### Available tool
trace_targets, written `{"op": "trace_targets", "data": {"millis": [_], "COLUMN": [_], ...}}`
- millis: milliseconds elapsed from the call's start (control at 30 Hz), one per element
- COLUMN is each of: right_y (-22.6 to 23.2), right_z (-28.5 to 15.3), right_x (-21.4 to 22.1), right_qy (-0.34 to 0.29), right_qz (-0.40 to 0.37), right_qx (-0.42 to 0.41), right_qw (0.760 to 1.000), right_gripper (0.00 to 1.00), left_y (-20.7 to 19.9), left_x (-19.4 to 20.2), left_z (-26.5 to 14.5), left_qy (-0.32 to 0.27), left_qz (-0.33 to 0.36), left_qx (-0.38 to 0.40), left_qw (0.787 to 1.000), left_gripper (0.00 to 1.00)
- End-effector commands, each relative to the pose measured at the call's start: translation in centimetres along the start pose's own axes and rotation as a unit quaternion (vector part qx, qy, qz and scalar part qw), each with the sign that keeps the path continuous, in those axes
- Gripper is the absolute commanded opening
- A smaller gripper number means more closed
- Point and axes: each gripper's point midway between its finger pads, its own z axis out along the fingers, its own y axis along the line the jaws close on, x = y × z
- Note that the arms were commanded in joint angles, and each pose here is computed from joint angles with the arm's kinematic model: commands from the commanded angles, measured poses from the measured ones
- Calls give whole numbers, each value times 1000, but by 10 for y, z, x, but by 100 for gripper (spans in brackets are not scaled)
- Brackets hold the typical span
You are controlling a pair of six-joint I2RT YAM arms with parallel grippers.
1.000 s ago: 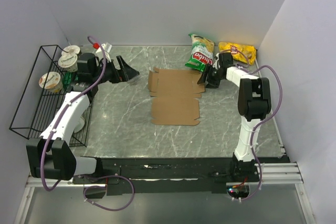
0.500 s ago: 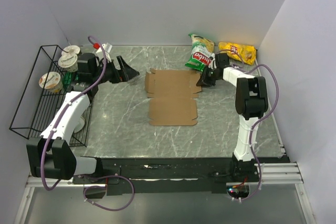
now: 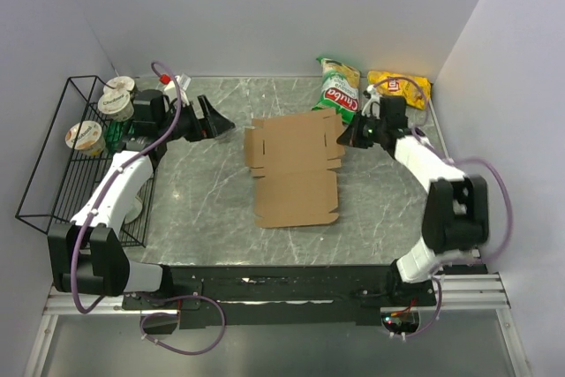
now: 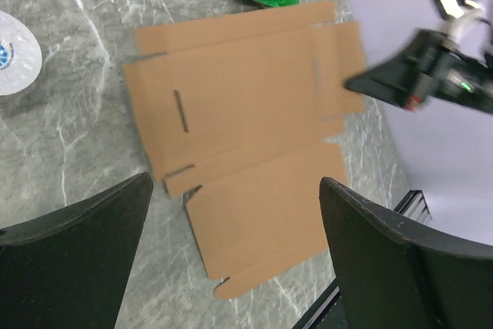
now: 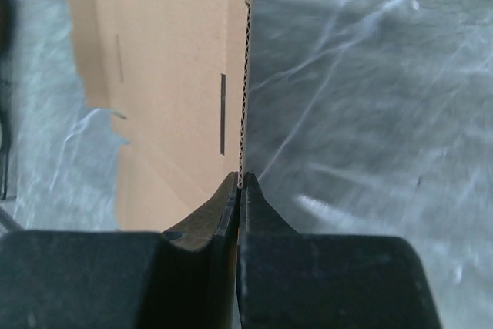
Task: Fold the paper box
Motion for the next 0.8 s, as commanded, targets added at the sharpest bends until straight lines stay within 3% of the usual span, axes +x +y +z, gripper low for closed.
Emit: {"op": "trace_targets", "data": {"millis": [0, 333, 767], "right_y": [40, 99, 146], "right_z": [-56, -158, -207], "right_x": [-12, -10, -4], "right_qy": [-81, -190, -217], "right_qz": [-69, -104, -114], "right_qx": [-34, -73, -148], "right_qw": [994, 974, 958], "right_gripper": [0, 0, 0], "left_y": [-11, -11, -19], "left_x": [-17, -22, 16], "left_z": [-5, -12, 16], "left_qy": [-19, -36, 11], "left_qz": [11, 45, 21], "left_qx": [35, 29, 108], "left_qw": [999, 998, 994], "left_gripper": [96, 96, 96]}}
